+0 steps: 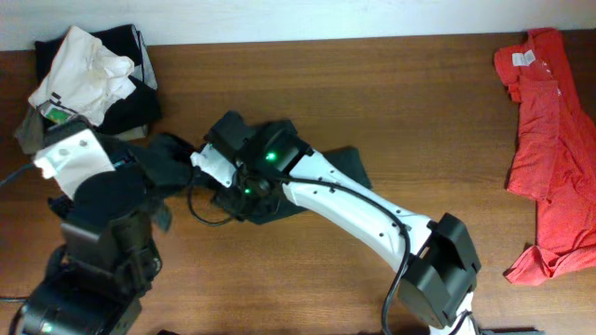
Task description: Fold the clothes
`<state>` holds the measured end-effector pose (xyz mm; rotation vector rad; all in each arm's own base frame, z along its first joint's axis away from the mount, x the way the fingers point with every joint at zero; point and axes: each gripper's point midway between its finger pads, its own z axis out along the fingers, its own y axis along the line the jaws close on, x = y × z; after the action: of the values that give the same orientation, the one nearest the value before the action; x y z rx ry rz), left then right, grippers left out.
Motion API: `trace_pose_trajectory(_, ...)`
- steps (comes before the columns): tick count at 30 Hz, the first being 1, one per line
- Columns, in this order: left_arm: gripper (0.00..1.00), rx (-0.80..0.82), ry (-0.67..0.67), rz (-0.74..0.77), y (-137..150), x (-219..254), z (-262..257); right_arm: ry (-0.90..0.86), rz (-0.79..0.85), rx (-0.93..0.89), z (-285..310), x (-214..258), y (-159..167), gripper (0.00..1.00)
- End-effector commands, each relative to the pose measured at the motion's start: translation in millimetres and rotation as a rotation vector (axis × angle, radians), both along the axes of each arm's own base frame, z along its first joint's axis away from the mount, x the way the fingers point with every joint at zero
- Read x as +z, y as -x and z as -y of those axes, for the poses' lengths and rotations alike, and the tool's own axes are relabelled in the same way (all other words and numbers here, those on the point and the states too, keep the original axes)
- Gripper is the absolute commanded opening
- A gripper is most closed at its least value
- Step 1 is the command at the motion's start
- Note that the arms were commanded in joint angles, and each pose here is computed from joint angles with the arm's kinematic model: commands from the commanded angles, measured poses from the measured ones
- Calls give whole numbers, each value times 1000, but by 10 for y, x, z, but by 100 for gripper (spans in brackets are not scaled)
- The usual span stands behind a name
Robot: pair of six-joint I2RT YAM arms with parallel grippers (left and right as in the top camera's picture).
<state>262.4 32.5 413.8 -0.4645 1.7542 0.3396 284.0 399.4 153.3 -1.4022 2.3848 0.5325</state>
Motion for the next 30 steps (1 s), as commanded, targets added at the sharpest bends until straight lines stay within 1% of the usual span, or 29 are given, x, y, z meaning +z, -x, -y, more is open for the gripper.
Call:
trace_pose_trajectory(1, 0, -33, 10, 47, 80, 256, -5, 17, 18, -11, 5, -40, -26, 49)
trace_pose_trajectory(3, 0, -41, 5, 57, 107, 332, -9, 51, 57, -109, 77, -51, -166, 46)
trace_pose_trajectory(4, 0, -44, -3, 60, 134, 382, -19, 72, 90, -162, 125, -51, -257, 38)
trace_pose_trajectory(5, 0, -45, -4, 56, 170, 411, -33, 82, 117, -202, 162, -42, -338, 24)
trace_pose_trajectory(6, 0, -52, -4, 48, 195, 419, -33, 82, 134, -230, 179, -29, -400, 13)
trace_pose_trajectory(7, 0, -58, -7, 34, 223, 415, -36, 75, 142, -265, 201, -14, -468, 4)
trace_pose_trajectory(12, 0, -58, -27, -19, 275, 331, -58, 31, 122, -408, 368, 59, -730, 4)
trace_pose_trajectory(15, 0, -58, -34, -39, 288, 290, -63, 2, 130, -514, 659, 257, -942, 4)
trace_pose_trajectory(19, 0, -49, -11, -50, 307, 235, -71, -67, 191, -685, 1348, 819, -1245, 4)
trace_pose_trajectory(21, 0, -47, -9, -62, 300, 205, -67, -131, 255, -790, 1842, 1246, -1374, 4)
trace_pose_trajectory(24, 0, -73, 7, -80, 241, 153, -2, -225, 333, -894, 2415, 1784, -1367, 4)
trace_pose_trajectory(25, 0, -100, 13, -96, 188, 113, 60, -269, 345, -906, 2540, 1948, -1319, 8)
trace_pose_trajectory(26, 0, -119, 17, -113, 137, 74, 110, -303, 345, -905, 2607, 2052, -1274, 15)
trace_pose_trajectory(27, 0, -134, 17, -132, 82, 30, 155, -319, 341, -904, 2639, 2096, -1241, 25)
trace_pose_trajectory(28, 0, -143, 17, -147, 35, -7, 189, -316, 333, -903, 2657, 2090, -1218, 29)
trace_pose_trajectory(29, 0, -158, 15, -177, -47, -77, 248, -302, 321, -905, 2665, 2051, -1200, 38)
trace_pose_trajectory(30, 0, -173, 12, -214, -138, -169, 311, -281, 300, -908, 2667, 1972, -1200, 45)
